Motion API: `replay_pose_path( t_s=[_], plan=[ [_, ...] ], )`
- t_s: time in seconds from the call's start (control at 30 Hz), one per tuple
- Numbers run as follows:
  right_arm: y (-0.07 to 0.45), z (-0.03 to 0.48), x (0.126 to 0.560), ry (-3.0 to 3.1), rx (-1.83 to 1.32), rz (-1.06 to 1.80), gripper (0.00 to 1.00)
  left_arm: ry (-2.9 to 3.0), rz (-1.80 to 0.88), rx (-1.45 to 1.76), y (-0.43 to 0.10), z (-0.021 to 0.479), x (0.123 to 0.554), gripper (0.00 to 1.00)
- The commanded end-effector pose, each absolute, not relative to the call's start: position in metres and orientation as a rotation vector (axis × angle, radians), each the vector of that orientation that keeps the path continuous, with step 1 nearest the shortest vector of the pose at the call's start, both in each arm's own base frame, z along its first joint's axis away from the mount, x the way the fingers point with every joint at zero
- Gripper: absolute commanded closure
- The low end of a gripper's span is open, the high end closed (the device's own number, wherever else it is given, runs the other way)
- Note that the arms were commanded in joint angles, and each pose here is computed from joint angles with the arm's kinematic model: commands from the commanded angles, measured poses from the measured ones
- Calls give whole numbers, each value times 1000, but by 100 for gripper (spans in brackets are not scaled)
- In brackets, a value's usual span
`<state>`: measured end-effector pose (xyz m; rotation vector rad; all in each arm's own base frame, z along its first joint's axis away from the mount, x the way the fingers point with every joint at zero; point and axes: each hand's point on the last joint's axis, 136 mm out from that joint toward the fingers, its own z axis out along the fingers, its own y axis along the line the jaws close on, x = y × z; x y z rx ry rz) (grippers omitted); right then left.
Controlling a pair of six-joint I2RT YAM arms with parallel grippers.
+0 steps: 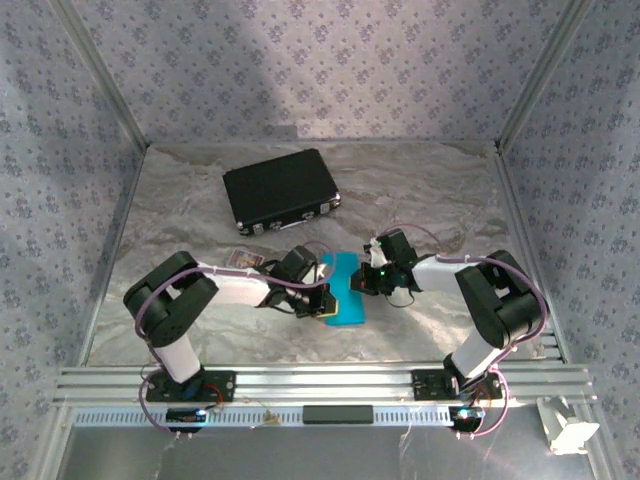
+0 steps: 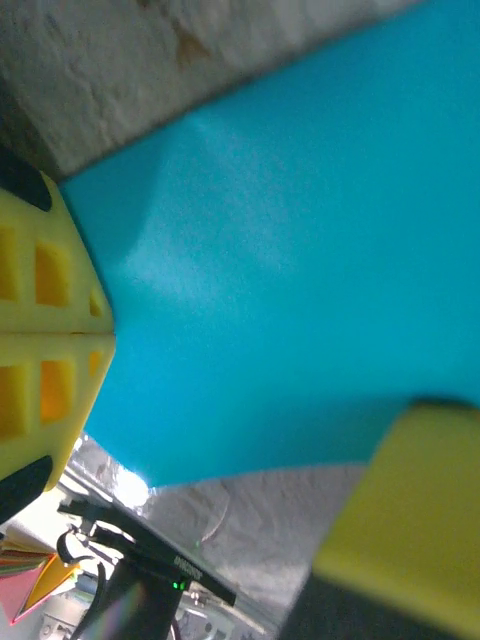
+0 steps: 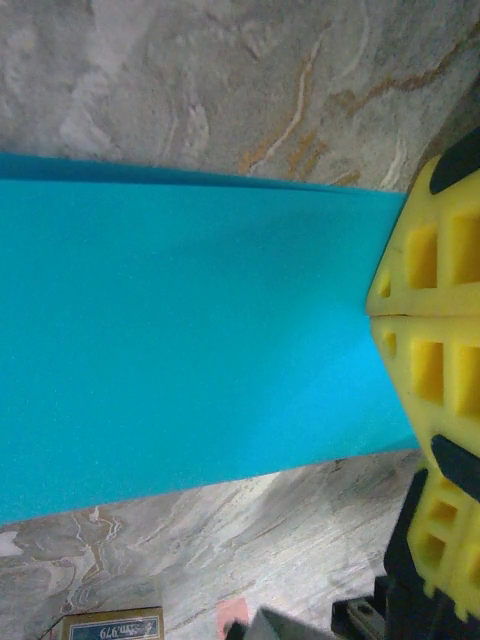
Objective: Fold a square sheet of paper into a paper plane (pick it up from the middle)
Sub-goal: First fold the square sheet of paper in half at the center of the table.
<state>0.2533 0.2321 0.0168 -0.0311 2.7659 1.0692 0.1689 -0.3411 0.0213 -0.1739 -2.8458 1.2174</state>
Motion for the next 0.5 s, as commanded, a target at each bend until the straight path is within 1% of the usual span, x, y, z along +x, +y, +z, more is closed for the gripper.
replay_pose_path(
  t_s=[0.0, 0.2, 0.47],
  plan=[
    [196, -24, 224, 2955, 110, 851, 100, -2825, 1144, -180, -328, 7, 154, 98],
    [195, -25, 224, 2957, 116, 850, 100, -2834, 1074, -262, -312, 0, 136, 97],
    [195, -25, 224, 2961, 120, 847, 100, -2837, 1081, -384, -311, 6, 123, 96]
  ],
)
